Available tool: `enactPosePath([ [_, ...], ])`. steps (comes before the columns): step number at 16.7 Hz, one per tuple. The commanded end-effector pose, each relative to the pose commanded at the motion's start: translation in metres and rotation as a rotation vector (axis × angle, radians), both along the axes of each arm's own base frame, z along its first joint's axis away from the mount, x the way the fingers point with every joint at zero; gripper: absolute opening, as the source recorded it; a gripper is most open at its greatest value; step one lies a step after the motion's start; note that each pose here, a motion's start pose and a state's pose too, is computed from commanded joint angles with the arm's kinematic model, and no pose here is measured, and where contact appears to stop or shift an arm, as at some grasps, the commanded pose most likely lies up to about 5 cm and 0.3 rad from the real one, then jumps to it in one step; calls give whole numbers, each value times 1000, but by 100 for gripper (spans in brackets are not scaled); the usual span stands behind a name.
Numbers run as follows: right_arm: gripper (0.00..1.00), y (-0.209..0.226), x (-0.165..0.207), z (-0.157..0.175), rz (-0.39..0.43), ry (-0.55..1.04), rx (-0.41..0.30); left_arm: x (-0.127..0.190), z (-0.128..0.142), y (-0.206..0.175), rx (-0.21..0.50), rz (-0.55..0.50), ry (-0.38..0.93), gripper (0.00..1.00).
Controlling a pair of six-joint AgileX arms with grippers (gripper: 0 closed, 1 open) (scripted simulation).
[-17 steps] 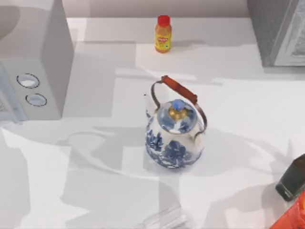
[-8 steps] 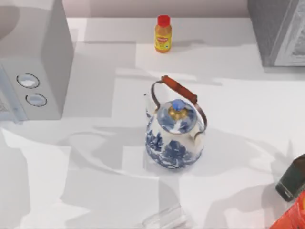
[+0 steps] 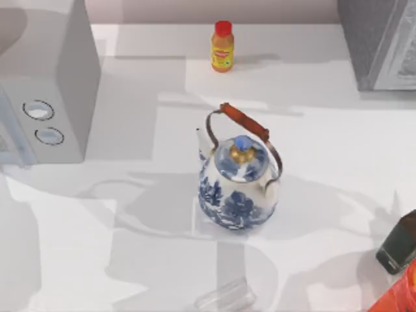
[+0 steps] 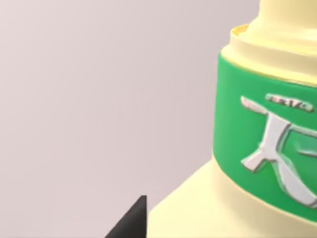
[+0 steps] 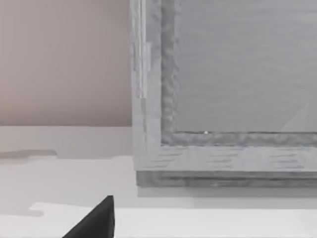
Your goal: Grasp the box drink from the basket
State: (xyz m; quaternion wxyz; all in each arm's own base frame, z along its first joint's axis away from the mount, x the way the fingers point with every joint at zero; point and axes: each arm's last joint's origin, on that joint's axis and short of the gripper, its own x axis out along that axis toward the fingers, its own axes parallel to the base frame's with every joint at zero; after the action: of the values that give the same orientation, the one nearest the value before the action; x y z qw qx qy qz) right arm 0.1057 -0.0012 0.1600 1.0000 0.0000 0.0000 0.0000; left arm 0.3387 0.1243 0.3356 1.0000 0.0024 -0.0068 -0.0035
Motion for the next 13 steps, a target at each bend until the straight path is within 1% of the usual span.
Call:
enactPosePath([
  [5, 100, 0, 0, 0, 0, 0, 0, 2, 68, 0, 14, -6, -24, 0],
  [7, 100, 0, 0, 0, 0, 0, 0, 1, 88, -3, 11, -14, -18, 0],
  [10, 100, 0, 0, 0, 0, 0, 0, -3, 109, -4, 6, -13, -3, 0],
  [13, 100, 0, 0, 0, 0, 0, 0, -5, 117, -2, 3, -4, 4, 0],
])
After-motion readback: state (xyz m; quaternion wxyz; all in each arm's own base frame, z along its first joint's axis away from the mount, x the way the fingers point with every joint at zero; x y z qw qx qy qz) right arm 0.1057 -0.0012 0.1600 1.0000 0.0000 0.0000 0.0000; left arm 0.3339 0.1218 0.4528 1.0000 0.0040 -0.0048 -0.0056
